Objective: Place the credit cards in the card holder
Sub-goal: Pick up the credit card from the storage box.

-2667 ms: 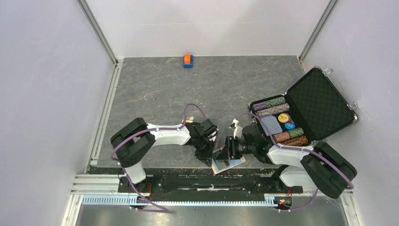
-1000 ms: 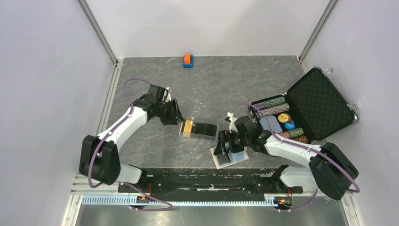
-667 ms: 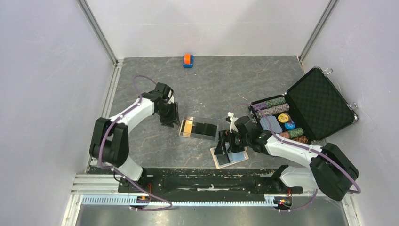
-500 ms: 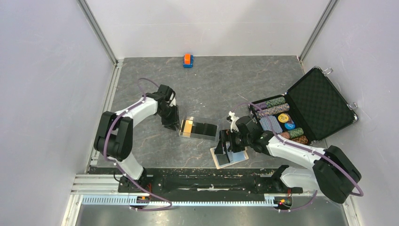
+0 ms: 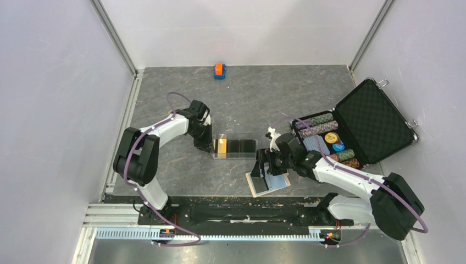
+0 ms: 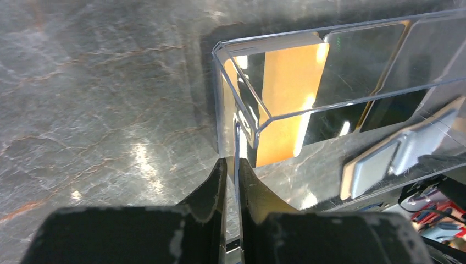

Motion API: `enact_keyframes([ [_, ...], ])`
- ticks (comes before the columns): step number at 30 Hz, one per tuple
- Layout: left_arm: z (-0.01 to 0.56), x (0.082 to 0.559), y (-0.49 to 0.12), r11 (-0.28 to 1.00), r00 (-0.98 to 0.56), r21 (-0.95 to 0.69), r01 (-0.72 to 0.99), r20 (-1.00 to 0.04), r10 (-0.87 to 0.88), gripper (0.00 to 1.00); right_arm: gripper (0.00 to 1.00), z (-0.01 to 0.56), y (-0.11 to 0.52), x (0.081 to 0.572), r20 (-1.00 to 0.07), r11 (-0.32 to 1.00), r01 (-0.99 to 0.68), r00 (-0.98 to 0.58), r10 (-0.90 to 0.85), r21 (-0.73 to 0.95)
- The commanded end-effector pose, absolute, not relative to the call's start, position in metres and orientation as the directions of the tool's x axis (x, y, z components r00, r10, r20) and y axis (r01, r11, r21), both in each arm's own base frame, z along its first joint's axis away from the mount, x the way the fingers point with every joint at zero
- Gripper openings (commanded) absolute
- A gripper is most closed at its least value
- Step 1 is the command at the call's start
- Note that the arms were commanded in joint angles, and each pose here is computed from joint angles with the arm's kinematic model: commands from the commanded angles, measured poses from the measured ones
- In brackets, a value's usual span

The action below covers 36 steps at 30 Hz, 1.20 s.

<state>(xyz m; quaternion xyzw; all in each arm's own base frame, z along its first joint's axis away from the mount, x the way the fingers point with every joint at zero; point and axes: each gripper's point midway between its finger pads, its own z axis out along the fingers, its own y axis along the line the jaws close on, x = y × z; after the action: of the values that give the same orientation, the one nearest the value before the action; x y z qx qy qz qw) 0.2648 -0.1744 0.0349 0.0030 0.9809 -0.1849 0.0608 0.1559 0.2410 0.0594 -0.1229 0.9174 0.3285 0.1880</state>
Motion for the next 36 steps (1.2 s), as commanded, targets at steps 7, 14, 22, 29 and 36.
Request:
enact_keyframes([
  [7,0.041,0.262,-0.232,0.897,-0.990,-0.432,0.092,-0.137,0.036,0.10,0.94,0.126,0.265,0.205,-0.590,0.733,-0.427,-0.806,-0.043,0.529],
  [14,0.042,0.256,-0.246,0.894,-0.991,-0.443,0.069,-0.135,0.010,0.17,0.95,0.131,0.273,0.218,-0.603,0.738,-0.437,-0.796,-0.052,0.513],
  [22,0.042,0.249,-0.250,0.876,-0.992,-0.479,0.061,-0.125,0.000,0.24,0.95,0.120,0.289,0.231,-0.584,0.733,-0.443,-0.808,-0.076,0.517],
  [29,0.051,0.242,-0.249,0.853,-0.991,-0.519,0.056,-0.130,-0.014,0.27,0.90,0.104,0.304,0.243,-0.564,0.729,-0.428,-0.823,-0.069,0.535],
  [36,0.060,0.245,-0.232,0.855,-0.989,-0.514,0.066,-0.149,-0.013,0.27,0.74,0.075,0.320,0.257,-0.528,0.734,-0.402,-0.847,-0.069,0.548],
])
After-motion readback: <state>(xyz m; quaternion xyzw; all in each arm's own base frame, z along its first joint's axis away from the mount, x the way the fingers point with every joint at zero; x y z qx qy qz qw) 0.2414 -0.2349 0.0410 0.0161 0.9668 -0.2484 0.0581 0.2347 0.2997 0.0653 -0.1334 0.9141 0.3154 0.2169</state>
